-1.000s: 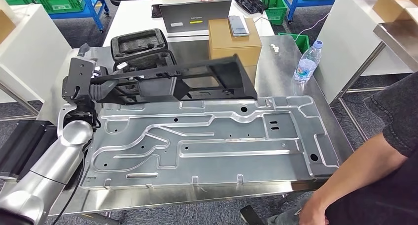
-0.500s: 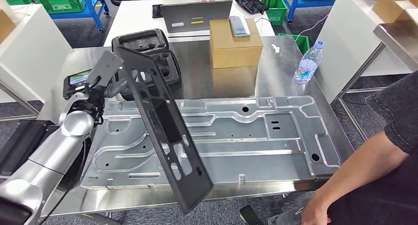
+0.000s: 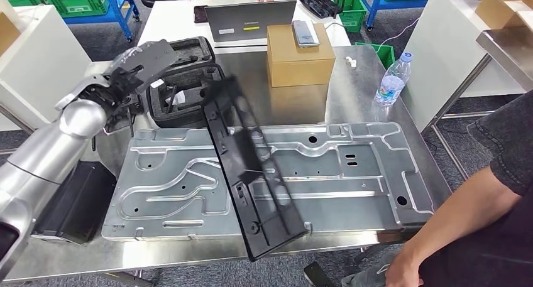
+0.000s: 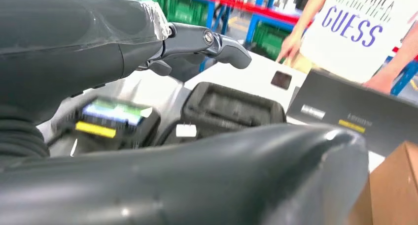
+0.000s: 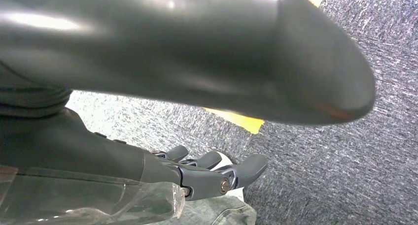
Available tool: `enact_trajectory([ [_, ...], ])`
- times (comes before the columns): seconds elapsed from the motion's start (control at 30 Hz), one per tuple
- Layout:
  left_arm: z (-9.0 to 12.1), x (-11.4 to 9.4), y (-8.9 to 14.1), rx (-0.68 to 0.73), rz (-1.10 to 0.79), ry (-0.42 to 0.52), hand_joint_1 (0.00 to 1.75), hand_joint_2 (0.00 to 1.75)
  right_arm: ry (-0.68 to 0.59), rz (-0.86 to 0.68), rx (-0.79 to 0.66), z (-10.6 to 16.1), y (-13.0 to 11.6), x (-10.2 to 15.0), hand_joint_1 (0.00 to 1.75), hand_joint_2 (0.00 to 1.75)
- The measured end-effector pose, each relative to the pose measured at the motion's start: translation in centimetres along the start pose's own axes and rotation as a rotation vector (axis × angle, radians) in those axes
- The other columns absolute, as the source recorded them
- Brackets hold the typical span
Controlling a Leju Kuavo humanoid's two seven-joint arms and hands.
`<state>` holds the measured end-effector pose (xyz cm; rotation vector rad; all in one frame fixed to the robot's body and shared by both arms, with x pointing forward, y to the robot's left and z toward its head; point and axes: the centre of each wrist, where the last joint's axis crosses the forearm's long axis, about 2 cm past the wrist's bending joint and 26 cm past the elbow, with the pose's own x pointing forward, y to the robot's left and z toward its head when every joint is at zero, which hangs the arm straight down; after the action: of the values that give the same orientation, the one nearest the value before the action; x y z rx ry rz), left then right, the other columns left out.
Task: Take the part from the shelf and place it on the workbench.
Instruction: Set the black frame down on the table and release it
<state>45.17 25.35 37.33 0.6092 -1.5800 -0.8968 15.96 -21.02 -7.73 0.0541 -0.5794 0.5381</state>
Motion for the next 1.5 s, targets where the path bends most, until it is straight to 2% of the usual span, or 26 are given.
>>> enact_trajectory([
  [0.33, -0.9, 2.1, 2.1, 0.101, -0.09, -0.005, 0.0, 0.0, -0.009, 0.009, 0.005, 0.0, 0.2, 0.2, 0.0, 0.0],
  [0.6, -1.0, 1.2, 1.9, 0.201, 0.024, 0.042, 0.0, 0.0, -0.02, 0.015, -0.013, 0.0, 0.3, 0.3, 0.0, 0.0],
  [0.83, -0.6, -1.0, 1.7, 0.32, 0.075, 0.111, 0.0, 0.0, -0.008, 0.014, -0.024, 0.0, 0.5, 0.3, 0.0, 0.0],
  [1.03, 0.3, -4.0, 1.0, 0.357, 0.079, 0.2, 0.0, 0.0, 0.016, 0.005, -0.027, 0.1, 0.6, -0.4, 0.0, 0.0],
  [1.2, 1.3, -6.1, 2.3, 0.448, 0.084, 0.261, 0.0, 0.0, 0.035, 0.007, -0.039, 0.1, 0.4, -0.5, 0.0, 0.0],
  [1.33, 2.7, -8.9, 2.8, 0.495, 0.074, 0.325, 0.0, 0.0, 0.048, 0.01, -0.047, 0.2, 0.2, -0.8, 0.0, 0.0],
  [1.5, 4.5, -11.3, 3.4, 0.539, 0.049, 0.375, 0.0, 0.0, 0.064, 0.014, -0.052, 0.3, 0.2, -1.2, 0.0, 0.0],
])
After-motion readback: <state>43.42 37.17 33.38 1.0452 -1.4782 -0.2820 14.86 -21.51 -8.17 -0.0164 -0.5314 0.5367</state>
